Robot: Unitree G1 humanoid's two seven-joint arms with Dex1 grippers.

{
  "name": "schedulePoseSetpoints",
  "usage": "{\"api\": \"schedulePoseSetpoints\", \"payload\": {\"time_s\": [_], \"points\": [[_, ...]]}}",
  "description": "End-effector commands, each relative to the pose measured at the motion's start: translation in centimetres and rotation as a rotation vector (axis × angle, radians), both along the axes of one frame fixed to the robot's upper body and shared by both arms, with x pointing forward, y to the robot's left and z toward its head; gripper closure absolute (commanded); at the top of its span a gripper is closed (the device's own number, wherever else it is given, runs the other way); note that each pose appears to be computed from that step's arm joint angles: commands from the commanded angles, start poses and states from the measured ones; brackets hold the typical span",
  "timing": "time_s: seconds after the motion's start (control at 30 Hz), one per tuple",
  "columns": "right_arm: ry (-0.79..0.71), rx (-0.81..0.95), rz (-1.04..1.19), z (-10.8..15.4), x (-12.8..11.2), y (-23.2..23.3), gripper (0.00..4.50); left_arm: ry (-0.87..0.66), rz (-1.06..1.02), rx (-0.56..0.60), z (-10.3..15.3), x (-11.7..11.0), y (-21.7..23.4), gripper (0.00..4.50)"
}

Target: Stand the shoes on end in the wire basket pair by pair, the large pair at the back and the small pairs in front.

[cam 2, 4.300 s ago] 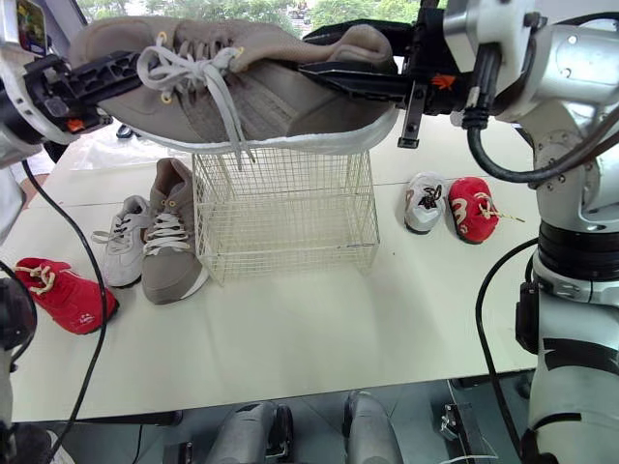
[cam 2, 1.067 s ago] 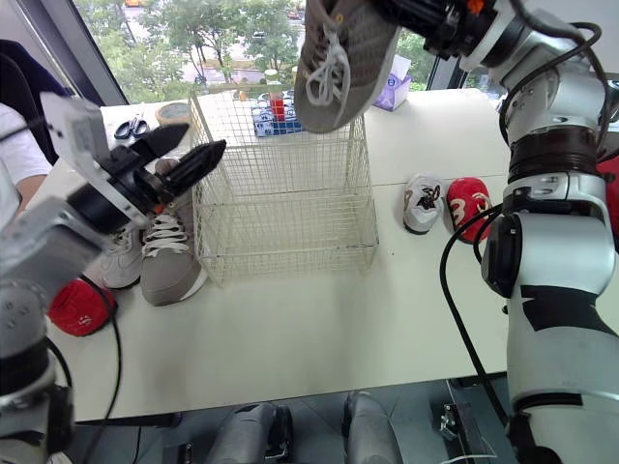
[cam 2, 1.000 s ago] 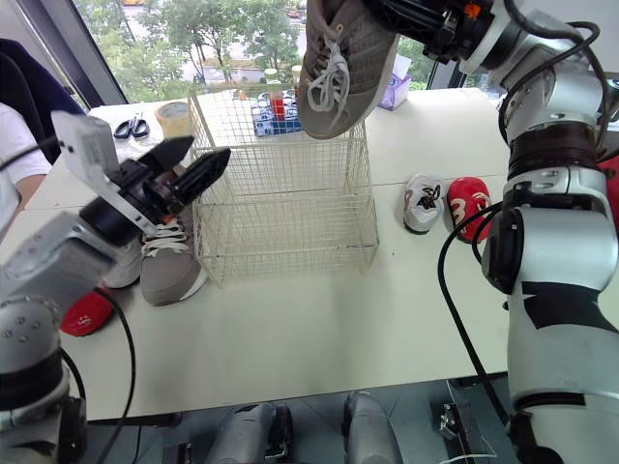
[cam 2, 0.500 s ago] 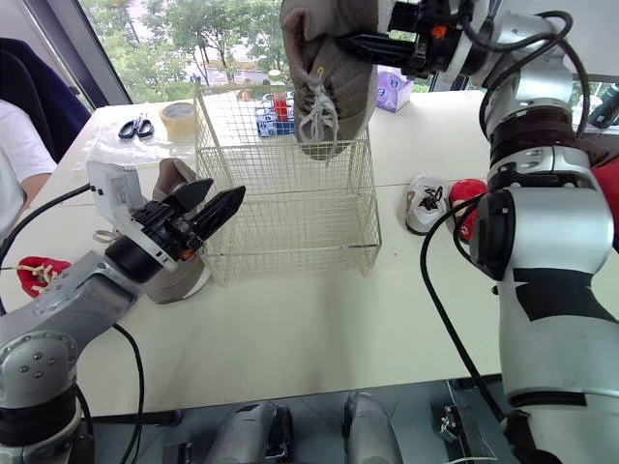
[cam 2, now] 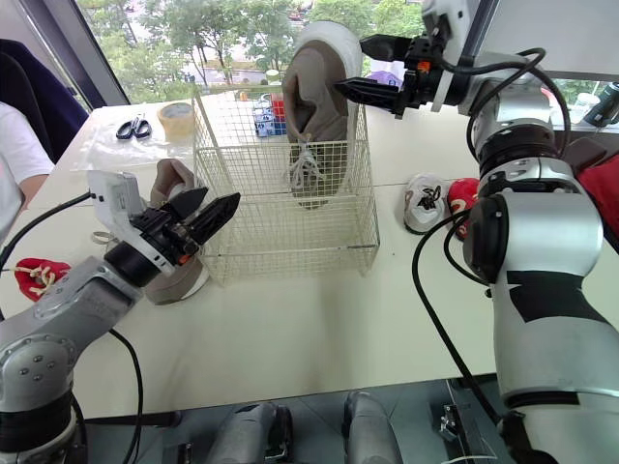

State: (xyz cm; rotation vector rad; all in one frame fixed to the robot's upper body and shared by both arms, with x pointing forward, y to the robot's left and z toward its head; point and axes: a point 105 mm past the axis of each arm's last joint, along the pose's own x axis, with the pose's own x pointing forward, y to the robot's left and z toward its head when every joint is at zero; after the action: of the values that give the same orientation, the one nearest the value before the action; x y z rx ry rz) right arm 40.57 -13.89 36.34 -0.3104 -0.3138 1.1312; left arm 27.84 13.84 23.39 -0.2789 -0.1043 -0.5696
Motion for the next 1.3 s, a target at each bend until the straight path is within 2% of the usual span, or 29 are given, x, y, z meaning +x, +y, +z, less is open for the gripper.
{"api": "schedulePoseSetpoints", "payload": {"time_s": [0.03,0.2,0.27,0.37,0.43,0.53,0.63,0.77,0.87,1.0,1.07,1.17,1.3], "points": [[-0.085,0.003,0.037,3.1,-1.6,-0.7,0.05,-0.055,0.005,-0.016,1.5,-0.4,0.8,0.5],[-0.099,0.01,0.031,3.9,-2.5,-2.5,0.05,-0.065,0.006,-0.016,2.6,-0.5,2.2,0.5],[-0.109,-0.008,-0.006,3.7,-2.5,-3.4,0.0,-0.071,-0.004,-0.038,3.1,-0.7,2.7,0.0],[-0.143,-0.006,-0.104,3.7,-2.3,-5.3,0.0,-0.077,0.057,-0.031,4.0,-0.2,4.0,0.0],[-0.184,-0.004,-0.175,4.4,-2.2,-6.3,0.0,-0.073,0.149,-0.007,4.7,0.5,5.4,0.0],[-0.24,-0.101,-0.191,5.1,-3.6,-7.3,0.0,-0.07,0.301,0.056,6.7,1.8,8.4,0.0],[-0.232,-0.23,-0.158,4.9,-5.3,-7.4,0.0,0.033,0.343,0.172,7.2,3.1,10.1,0.0],[-0.118,-0.331,-0.007,3.2,-8.4,-4.6,0.0,0.238,0.39,0.371,5.3,4.9,12.0,0.0],[0.052,-0.447,0.064,-0.7,-11.2,-2.4,0.0,0.333,0.428,0.439,4.6,6.2,13.1,0.0],[0.206,-0.432,0.217,-3.7,-15.2,0.0,0.0,0.393,0.431,0.504,4.1,7.5,13.2,0.0],[0.248,-0.448,0.251,-5.4,-16.4,1.0,0.0,0.426,0.444,0.52,3.7,8.3,13.4,0.0],[0.266,-0.457,0.245,-7.2,-16.8,2.2,0.0,0.474,0.43,0.52,2.8,9.4,13.3,0.0],[0.214,-0.421,0.132,-7.6,-15.1,3.0,0.0,0.535,0.432,0.511,1.3,10.7,13.6,0.0]]}}
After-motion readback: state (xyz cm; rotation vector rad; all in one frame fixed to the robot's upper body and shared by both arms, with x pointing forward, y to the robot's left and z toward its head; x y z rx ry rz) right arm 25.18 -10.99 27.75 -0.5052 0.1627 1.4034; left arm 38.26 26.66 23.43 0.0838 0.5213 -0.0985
